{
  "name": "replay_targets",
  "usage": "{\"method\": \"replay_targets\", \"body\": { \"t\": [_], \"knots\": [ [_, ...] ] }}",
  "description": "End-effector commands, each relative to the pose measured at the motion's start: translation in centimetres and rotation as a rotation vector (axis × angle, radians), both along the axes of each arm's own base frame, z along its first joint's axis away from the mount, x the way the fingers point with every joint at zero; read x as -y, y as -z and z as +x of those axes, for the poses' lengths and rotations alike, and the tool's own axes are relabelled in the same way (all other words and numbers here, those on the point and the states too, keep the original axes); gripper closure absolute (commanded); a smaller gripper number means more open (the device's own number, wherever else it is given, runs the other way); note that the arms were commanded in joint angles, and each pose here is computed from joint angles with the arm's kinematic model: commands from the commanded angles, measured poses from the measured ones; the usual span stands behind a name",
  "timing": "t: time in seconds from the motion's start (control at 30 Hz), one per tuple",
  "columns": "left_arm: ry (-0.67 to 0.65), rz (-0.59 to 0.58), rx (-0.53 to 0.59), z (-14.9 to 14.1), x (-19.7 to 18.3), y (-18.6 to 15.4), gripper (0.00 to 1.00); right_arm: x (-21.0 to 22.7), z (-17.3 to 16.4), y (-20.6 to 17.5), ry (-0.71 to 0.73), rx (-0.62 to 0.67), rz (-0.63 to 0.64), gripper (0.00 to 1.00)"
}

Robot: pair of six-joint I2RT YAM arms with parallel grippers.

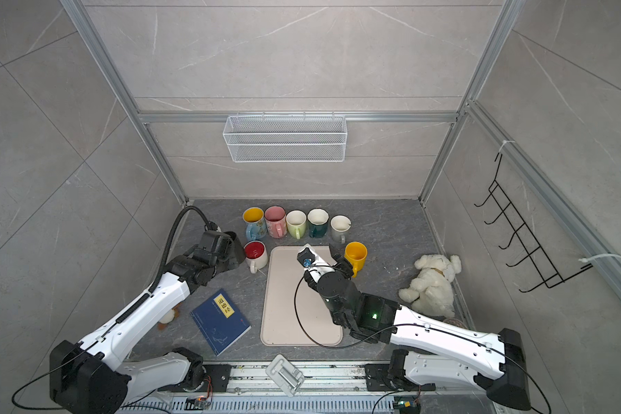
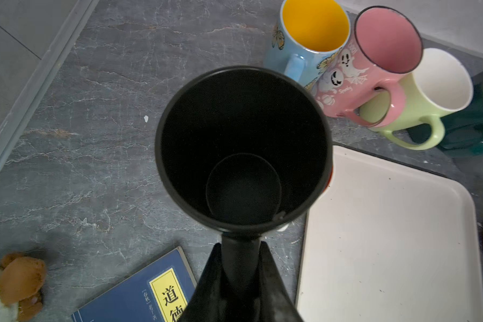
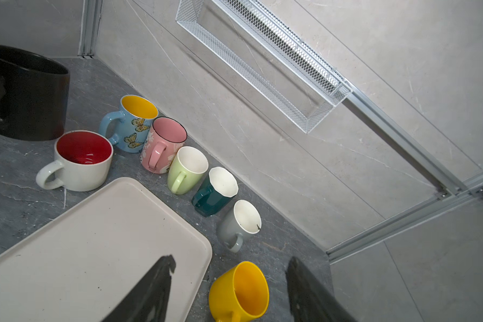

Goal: Turn the mug right side up
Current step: Place the mug at the middle-left of the table.

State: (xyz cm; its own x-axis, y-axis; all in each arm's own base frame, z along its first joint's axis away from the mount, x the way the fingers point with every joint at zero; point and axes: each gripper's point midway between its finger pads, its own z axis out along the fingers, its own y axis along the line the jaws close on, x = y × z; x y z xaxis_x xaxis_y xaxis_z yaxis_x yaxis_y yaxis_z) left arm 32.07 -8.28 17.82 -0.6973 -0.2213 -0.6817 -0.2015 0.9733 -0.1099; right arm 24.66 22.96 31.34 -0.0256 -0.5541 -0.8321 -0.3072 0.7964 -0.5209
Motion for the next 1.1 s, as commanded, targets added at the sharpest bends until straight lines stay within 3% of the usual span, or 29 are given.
{"method": "replay_targets", "body": {
  "t": [0.0, 0.63, 1.07],
  "knots": [
    [-0.08, -0.002, 0.236, 3.0, -0.8, -4.8, 1.0, 0.5, -0.2, -0.4, 0.001, -0.038, 0.061, 0.32],
    [-0.136, 0.143, 0.239, 4.8, -2.6, -0.9, 1.0, 1.3, 0.3, -0.1, 0.027, -0.077, 0.1, 0.3],
    [-0.122, 0.112, 0.132, 7.0, -2.5, 4.6, 1.0, 1.6, 0.9, 0.3, 0.033, -0.123, 0.143, 0.29]
  ]
}}
